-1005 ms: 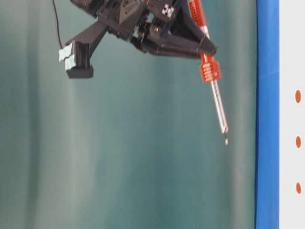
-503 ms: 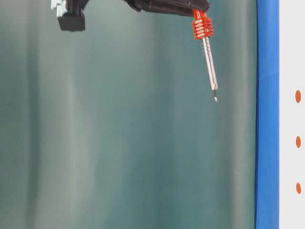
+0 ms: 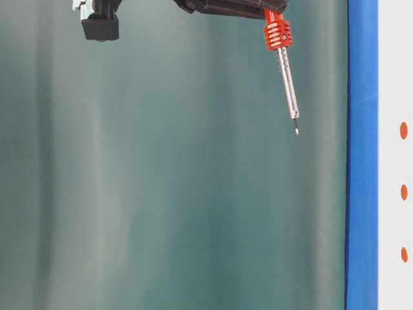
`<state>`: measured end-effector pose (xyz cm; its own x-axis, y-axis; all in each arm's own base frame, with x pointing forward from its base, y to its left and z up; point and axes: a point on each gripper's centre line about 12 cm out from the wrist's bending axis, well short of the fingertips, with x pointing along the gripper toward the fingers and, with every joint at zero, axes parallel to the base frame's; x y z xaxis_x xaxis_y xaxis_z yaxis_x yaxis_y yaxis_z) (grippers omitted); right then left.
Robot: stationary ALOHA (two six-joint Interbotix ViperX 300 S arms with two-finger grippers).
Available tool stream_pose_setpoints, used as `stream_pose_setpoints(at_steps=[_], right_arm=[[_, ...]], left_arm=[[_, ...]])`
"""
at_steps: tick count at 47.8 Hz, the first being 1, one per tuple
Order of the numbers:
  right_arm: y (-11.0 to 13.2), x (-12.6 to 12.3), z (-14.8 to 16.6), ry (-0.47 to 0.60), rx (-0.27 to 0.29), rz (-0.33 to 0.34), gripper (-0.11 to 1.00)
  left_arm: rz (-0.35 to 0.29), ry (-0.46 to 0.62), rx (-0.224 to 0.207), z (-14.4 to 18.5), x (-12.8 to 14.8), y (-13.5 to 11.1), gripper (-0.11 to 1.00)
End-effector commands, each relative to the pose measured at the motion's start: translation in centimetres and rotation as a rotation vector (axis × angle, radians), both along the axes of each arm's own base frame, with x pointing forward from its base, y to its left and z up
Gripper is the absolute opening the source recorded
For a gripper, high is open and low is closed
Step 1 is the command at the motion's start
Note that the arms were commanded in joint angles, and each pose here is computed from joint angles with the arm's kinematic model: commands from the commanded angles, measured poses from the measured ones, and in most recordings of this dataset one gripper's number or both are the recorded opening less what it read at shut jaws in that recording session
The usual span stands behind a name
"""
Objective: Touch the tip of the soldering iron to the mark.
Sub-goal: 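Raise the iron tip and shift it rightward again, then lower the iron tip onto the rightmost red dot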
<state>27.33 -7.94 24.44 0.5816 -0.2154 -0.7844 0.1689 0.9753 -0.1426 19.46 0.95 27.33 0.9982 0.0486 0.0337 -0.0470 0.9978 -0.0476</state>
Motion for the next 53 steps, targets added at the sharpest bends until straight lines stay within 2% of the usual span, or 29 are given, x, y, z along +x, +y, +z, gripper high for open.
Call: stream_pose_setpoints(at_steps=[1,12,32,53], right_arm=[[-0.1,0.2,0.4,-0.018,-0.005,-0.002,0.06],[0.0,0.3,-0.4,0.002,0.005,-0.001,0.06],[0.3,1.3,-4.8,0.063,0.034,0.019,0.06],[0.2,2.2,-7.5,0.121,0.051,0.023,0.06]], left_arm=[[0.001,-0.017,-0.001,0.4,0.1,0.0,0.00],[0.001,-0.018,-0.001,0.5,0.1,0.0,0.00],[0.001,-0.029,0.000,0.6,0.1,0.0,0.00],[0.001,-0.026,0.000,0.6,0.1,0.0,0.00]])
